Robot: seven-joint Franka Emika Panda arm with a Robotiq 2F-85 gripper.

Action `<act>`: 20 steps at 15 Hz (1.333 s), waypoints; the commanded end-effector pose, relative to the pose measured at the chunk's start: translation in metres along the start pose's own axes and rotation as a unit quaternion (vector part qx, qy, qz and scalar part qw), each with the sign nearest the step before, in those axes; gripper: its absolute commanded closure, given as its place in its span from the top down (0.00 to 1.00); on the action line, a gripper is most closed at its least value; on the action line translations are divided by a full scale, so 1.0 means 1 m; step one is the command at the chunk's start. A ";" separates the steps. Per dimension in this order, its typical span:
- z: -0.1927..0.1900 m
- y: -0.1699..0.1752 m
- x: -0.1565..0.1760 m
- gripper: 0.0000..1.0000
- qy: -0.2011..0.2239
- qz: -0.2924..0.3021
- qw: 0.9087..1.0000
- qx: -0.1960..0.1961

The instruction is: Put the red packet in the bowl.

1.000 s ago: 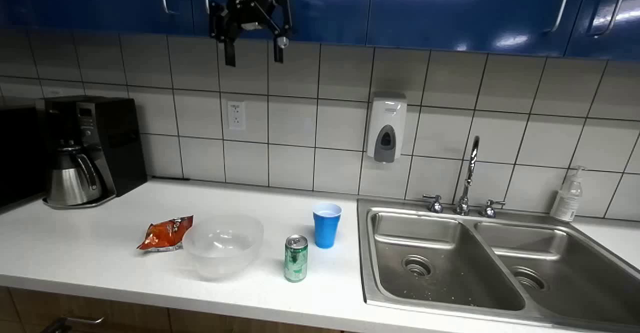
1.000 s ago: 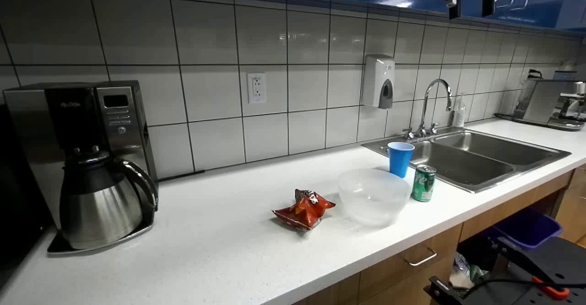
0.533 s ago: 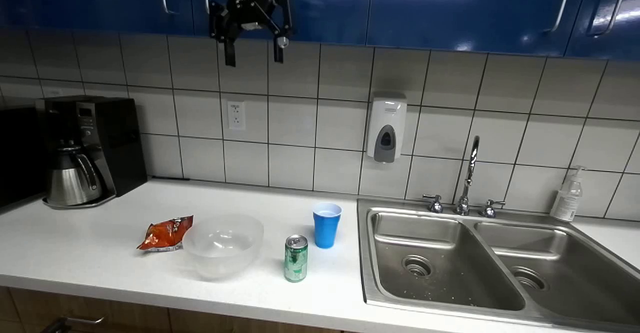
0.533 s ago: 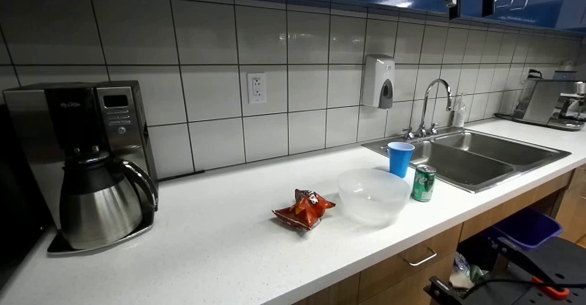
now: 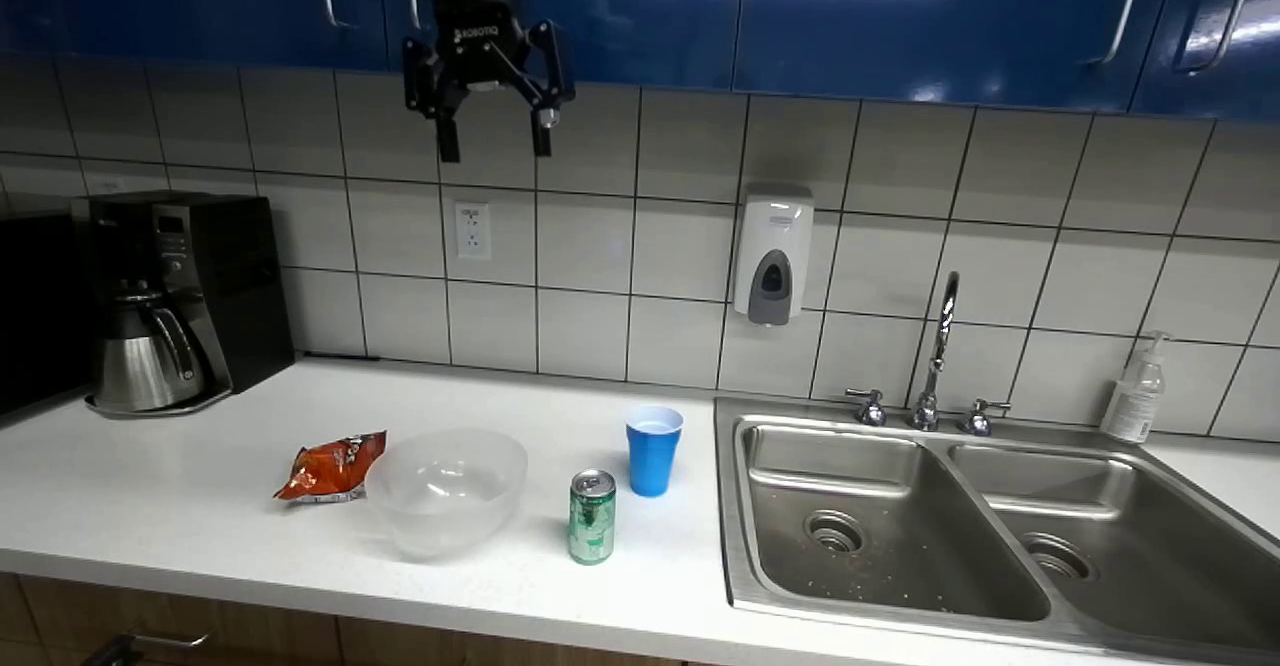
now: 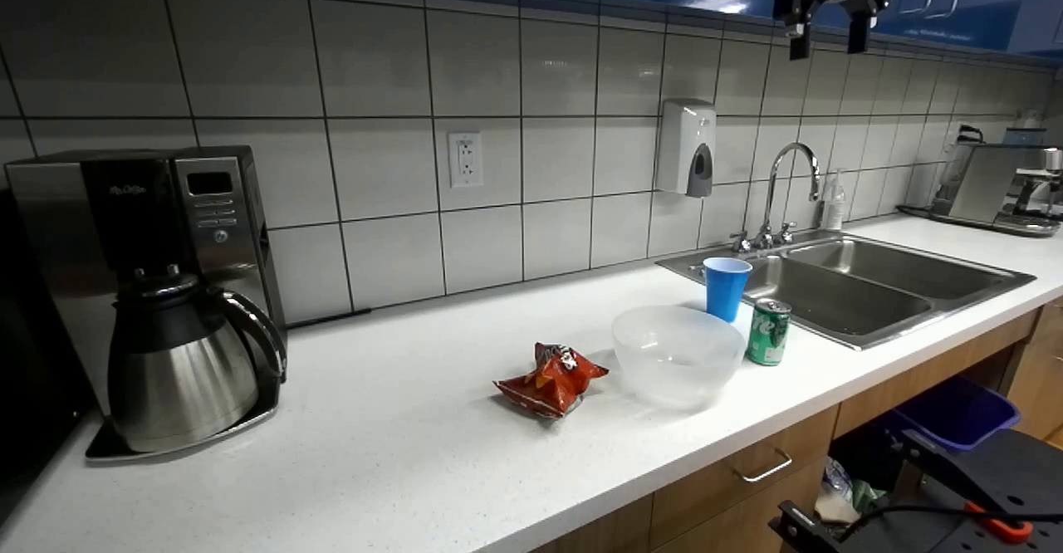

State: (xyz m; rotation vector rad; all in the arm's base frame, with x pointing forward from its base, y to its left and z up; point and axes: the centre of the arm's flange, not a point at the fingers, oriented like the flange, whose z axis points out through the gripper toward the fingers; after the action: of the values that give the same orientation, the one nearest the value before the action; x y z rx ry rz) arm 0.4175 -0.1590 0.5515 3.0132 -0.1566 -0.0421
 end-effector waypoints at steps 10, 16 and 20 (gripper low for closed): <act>0.084 -0.089 -0.012 1.00 0.092 0.064 0.993 0.020; 0.123 -0.118 0.004 1.00 0.105 0.075 0.990 0.048; 0.143 -0.141 0.009 1.00 0.105 0.094 0.989 0.052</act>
State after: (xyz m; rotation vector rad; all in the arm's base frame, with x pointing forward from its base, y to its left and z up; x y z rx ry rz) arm 0.4300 -0.0562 0.4078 3.0657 -0.3654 0.2910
